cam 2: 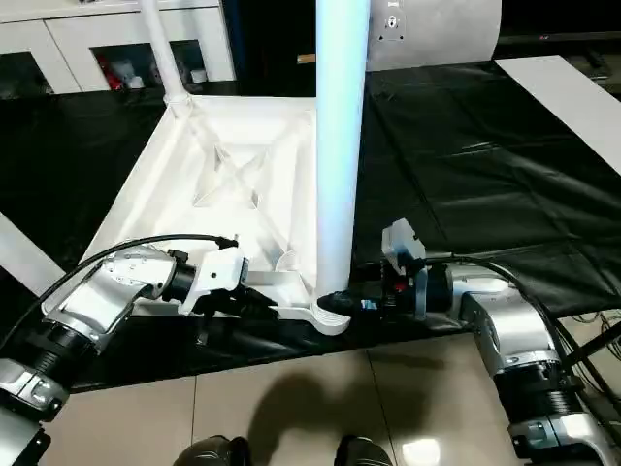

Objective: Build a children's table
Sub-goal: Rotate leg to tighten

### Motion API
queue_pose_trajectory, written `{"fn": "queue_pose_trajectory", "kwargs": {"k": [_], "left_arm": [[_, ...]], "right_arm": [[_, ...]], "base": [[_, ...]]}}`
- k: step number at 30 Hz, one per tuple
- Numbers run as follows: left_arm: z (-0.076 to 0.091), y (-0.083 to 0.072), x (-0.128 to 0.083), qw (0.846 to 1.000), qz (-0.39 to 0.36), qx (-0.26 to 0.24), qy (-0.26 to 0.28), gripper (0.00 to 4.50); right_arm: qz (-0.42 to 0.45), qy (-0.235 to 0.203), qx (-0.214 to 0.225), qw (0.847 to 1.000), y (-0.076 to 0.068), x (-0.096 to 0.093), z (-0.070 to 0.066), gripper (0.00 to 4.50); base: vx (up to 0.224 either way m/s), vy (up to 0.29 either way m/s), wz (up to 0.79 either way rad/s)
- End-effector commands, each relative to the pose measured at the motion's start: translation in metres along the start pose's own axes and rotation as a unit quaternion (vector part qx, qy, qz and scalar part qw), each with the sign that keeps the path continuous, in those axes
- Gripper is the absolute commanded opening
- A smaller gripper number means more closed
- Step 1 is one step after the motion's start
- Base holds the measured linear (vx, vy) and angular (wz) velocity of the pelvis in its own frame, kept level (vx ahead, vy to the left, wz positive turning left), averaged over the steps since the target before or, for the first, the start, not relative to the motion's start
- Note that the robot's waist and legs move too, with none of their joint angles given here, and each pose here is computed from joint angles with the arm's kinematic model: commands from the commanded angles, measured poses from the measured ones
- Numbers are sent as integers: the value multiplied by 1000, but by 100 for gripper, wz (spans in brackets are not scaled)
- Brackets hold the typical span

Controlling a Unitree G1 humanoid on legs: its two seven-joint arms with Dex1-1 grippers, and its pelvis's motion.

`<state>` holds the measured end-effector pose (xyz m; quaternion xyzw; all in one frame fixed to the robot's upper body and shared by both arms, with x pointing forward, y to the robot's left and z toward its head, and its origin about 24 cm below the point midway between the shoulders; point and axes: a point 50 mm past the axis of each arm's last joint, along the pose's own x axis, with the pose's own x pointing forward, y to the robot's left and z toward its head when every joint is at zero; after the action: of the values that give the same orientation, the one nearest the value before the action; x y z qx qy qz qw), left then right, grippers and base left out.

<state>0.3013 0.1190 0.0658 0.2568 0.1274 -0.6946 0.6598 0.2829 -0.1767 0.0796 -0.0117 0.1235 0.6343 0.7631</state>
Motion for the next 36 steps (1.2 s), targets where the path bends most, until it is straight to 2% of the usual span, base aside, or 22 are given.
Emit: {"fn": "queue_pose_trajectory", "kwargs": {"k": [1, 6, 7, 8, 12, 15, 16, 17, 19, 20, 21, 22, 25, 26, 27, 29, 33, 34, 36], "left_arm": [[-10, -8, 5, 999, -33, -14, 28, 0], [-10, -6, 6, 999, -13, -35, 25, 0], [-8, 0, 7, 998, 22, -62, 21, 0], [-7, 3, 9, 996, 44, -74, 17, 0], [-1, 10, 14, 992, 86, -92, 12, 0], [8, 15, 27, 986, 127, -110, 8, 0], [13, 19, 34, 981, 151, -124, 1, 0], [13, 19, 34, 981, 151, -124, 1, 0], [25, 25, 50, 971, 190, -141, -13, 0], [27, 26, 53, 970, 196, -142, -15, 0], [32, 28, 59, 967, 208, -143, -18, 0], [35, 29, 64, 968, 214, -132, -14, 0], [32, 32, 64, 968, 222, -121, 0, 0], [31, 33, 62, 967, 226, -120, 3, 0], [30, 34, 60, 965, 233, -119, 8, 0], [28, 37, 56, 963, 242, -117, 12, 0], [20, 38, 45, 964, 247, -100, 23, 0], [16, 37, 42, 967, 237, -92, 27, 0], [13, 35, 40, 969, 230, -89, 29, 0]], "right_arm": [[9, -8, 2, 1000, 0, 5, 4, 212], [-27, 2, -14, 1000, -1, 12, 3, 208], [-107, 10, -20, 994, -10, 23, 3, 208], [-141, 10, -15, 990, -14, 30, 4, 207], [-201, 8, 3, 980, -20, 44, 5, 201], [-300, 9, 37, 953, -34, 56, 2, 199], [-345, 4, 55, 937, -40, 61, 1, 199], [-345, 4, 55, 937, -40, 61, 1, 199], [-419, 5, 77, 905, -49, 67, -2, 199], [-423, 2, 79, 903, -49, 68, -1, 199], [-429, -5, 84, 900, -50, 71, -1, 233], [-423, -16, 82, 902, -49, 75, 2, 268], [-417, -33, 80, 905, -47, 73, 6, 270], [-416, -37, 80, 905, -47, 73, 6, 280], [-413, -48, 80, 906, -46, 71, 8, 308], [-414, -60, 79, 905, -45, 66, 7, 314], [-382, -83, 44, 919, -38, 49, 8, 342], [-367, -80, 26, 926, -35, 41, 7, 355], [-361, -77, 14, 929, -33, 35, 7, 370]], "base": [[0, 0, 0], [0, 0, 0], [0, 0, 0], [0, 0, 0], [0, 0, 0], [0, 0, 0], [0, 0, 0], [0, 0, 0], [-42, 15, -1], [0, 0, 0], [0, 0, 0], [43, -95, 5], [50, -56, -19], [55, -15, 3], [55, -15, 3], [26, -2, 6], [0, 0, 0], [0, 0, 0], [0, 0, 0]]}}
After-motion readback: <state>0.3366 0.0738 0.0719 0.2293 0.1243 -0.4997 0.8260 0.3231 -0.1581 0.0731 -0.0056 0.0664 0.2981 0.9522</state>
